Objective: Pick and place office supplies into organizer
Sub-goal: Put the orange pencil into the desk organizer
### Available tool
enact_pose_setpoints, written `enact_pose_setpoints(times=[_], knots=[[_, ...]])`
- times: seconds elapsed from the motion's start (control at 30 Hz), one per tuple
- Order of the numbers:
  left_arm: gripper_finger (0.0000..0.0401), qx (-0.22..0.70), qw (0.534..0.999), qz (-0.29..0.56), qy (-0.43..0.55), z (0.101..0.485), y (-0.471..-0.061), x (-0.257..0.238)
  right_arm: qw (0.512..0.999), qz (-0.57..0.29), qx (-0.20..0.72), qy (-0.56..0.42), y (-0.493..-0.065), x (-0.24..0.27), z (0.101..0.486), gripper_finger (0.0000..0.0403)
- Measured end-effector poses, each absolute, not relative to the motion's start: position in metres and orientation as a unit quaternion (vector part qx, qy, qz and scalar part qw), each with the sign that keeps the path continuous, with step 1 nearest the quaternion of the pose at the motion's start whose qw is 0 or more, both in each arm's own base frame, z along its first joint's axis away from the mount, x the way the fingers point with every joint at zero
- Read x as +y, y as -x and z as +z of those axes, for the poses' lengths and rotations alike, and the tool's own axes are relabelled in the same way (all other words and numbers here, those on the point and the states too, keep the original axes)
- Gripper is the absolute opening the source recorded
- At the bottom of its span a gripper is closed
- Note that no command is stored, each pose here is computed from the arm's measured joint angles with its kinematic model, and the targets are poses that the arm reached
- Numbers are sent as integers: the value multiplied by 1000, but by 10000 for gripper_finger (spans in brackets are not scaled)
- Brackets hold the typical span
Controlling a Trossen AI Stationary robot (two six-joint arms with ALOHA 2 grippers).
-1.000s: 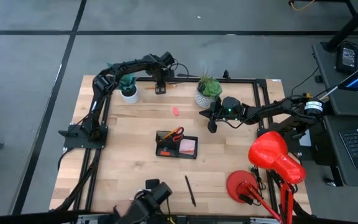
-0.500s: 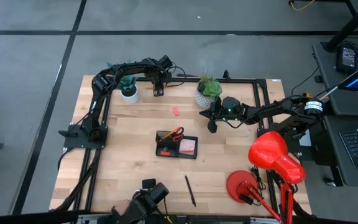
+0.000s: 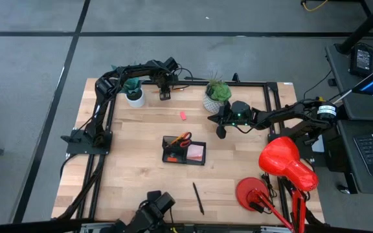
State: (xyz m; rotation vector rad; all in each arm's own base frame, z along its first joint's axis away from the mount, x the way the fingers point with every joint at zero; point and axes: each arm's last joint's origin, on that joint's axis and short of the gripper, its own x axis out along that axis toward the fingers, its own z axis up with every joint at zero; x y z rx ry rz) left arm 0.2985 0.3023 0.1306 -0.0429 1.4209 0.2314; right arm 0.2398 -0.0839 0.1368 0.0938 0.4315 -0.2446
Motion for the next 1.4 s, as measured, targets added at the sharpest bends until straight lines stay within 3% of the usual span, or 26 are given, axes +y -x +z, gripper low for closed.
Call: enact_pose_setpoints(times=[0.7, 1.4], knots=[[131, 662, 741, 86, 66, 126, -298, 305, 968, -120, 217, -45, -240, -84, 136, 0], [131, 674, 730, 98, 47, 119, -302, 305, 966, -120, 223, -48, -239, -84, 135, 0]])
